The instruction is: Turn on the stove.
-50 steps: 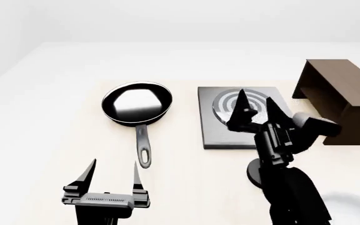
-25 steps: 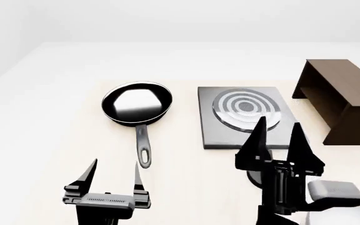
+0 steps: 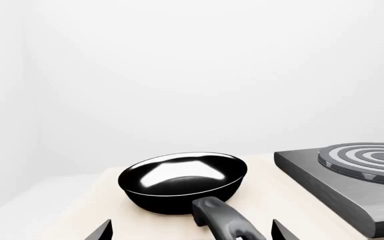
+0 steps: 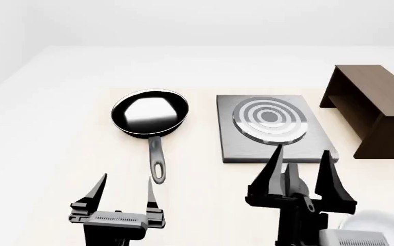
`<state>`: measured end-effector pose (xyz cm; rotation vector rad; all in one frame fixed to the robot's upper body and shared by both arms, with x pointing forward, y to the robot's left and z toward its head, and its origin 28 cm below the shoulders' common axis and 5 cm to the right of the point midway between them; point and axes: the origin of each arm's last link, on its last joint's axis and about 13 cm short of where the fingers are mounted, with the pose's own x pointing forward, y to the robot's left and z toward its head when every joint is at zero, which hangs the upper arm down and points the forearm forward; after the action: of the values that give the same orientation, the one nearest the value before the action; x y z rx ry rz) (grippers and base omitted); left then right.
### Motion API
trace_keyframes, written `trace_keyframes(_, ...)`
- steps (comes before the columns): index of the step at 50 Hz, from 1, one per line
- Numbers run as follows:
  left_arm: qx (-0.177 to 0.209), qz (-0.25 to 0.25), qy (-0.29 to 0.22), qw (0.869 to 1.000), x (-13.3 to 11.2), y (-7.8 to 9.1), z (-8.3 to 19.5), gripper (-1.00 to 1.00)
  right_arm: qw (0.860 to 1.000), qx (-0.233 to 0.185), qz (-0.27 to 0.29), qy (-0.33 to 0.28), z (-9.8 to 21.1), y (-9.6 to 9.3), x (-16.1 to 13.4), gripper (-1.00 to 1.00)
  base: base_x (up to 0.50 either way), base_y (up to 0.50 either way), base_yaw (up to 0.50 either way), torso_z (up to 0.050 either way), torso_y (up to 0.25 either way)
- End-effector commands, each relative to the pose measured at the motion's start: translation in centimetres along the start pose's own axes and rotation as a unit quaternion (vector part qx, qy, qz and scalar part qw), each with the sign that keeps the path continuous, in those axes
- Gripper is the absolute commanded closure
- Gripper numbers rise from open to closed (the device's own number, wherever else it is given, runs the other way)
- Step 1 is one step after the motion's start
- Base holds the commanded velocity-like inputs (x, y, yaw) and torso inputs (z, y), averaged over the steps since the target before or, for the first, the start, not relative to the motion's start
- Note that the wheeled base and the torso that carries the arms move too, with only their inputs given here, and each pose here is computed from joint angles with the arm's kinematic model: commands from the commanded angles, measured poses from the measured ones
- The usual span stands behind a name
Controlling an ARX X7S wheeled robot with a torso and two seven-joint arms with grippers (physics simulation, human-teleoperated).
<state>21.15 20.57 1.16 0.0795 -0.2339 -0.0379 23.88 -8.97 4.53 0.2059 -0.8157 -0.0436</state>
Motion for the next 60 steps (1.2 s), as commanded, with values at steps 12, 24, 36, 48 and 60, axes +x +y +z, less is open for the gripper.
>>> trace_keyframes(12,-0.001,0.001,0.002,1.0,0.0,0.0,0.0,-1.0,0.999,-0.019,0.033,0.0,0.0,1.6,0.3,-1.0,0.0,0.0,0.0,0.0,0.0)
trace_keyframes(24,-0.003,0.001,0.004,1.0,0.0,0.0,0.0,-1.0,0.999,-0.003,0.045,0.004,0.4,2.3,1.4,-1.0,0.0,0.0,0.0,0.0,0.0)
trace_keyframes(36,-0.004,0.001,0.006,1.0,0.0,0.0,0.0,-1.0,0.999,0.003,0.048,0.008,0.9,2.6,2.1,-1.0,0.0,0.0,0.0,0.0,0.0)
trace_keyframes(48,-0.005,0.001,0.009,1.0,0.0,0.0,0.0,-1.0,0.998,-0.021,0.056,-0.007,1.5,3.0,2.5,-1.0,0.0,0.0,0.0,0.0,0.0)
trace_keyframes(60,-0.004,0.003,0.006,1.0,0.0,0.0,0.0,-1.0,0.997,-0.037,0.057,-0.022,2.4,3.0,2.8,-1.0,0.0,0.0,0.0,0.0,0.0)
